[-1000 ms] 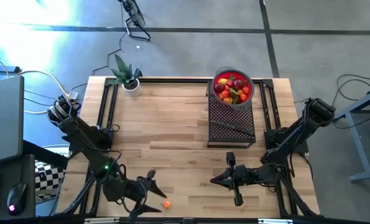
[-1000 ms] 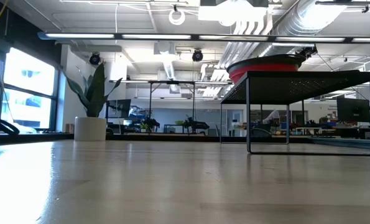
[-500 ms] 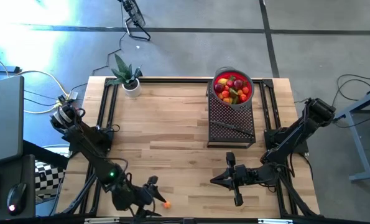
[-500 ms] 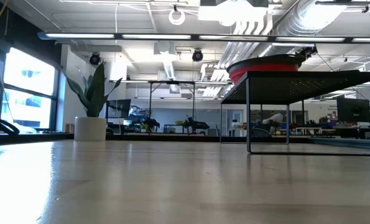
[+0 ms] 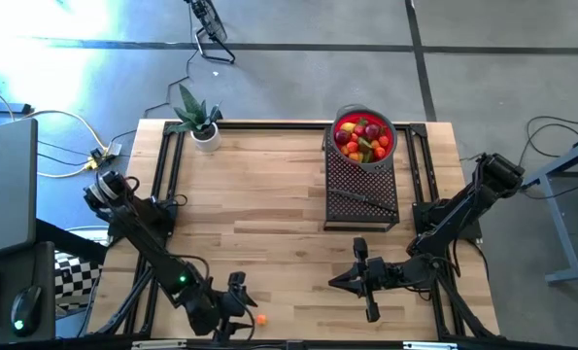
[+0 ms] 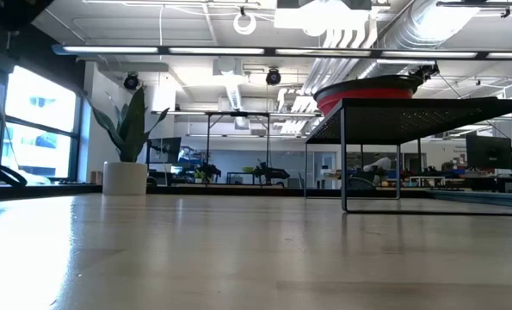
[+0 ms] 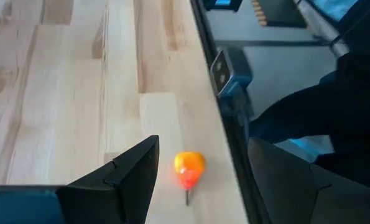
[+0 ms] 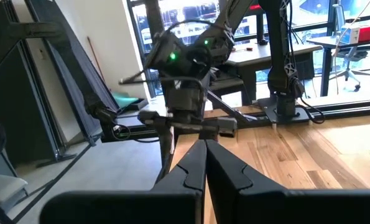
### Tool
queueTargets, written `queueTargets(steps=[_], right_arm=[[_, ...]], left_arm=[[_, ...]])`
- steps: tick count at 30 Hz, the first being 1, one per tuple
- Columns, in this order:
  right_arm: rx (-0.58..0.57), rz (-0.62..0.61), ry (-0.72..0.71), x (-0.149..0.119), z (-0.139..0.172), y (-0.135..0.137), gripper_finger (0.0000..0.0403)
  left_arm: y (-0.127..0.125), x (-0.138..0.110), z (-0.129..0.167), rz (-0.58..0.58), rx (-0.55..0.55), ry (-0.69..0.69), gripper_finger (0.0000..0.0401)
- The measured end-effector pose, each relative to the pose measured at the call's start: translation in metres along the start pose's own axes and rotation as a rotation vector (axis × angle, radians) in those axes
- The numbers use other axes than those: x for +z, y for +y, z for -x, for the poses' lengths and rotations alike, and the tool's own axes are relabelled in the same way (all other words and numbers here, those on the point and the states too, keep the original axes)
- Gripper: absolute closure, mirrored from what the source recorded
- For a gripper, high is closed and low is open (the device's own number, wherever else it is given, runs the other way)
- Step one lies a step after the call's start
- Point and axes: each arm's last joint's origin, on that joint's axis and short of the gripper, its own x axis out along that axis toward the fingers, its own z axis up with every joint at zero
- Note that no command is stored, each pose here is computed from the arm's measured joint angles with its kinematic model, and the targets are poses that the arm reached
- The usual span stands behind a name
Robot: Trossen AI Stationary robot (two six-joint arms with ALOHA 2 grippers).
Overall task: Pick & Place Fruit
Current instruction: Put the pear into the strainer bowl on the shelf
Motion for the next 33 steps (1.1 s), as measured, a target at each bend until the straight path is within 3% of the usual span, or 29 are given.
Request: queueTargets(steps=[24,33], right_arm=[[0.001,0.000,0.001,0.000,0.000,0.000,0.0398],[0.001,0.001,0.002,0.000,0.000,0.000,0.0398]], left_arm=[[-0.002,-0.046,-0.059,-0.057,0.038,0.054,0.0157],[0.005,-0.047,-0.069,-0.040,0.054,0.050,0.0157]])
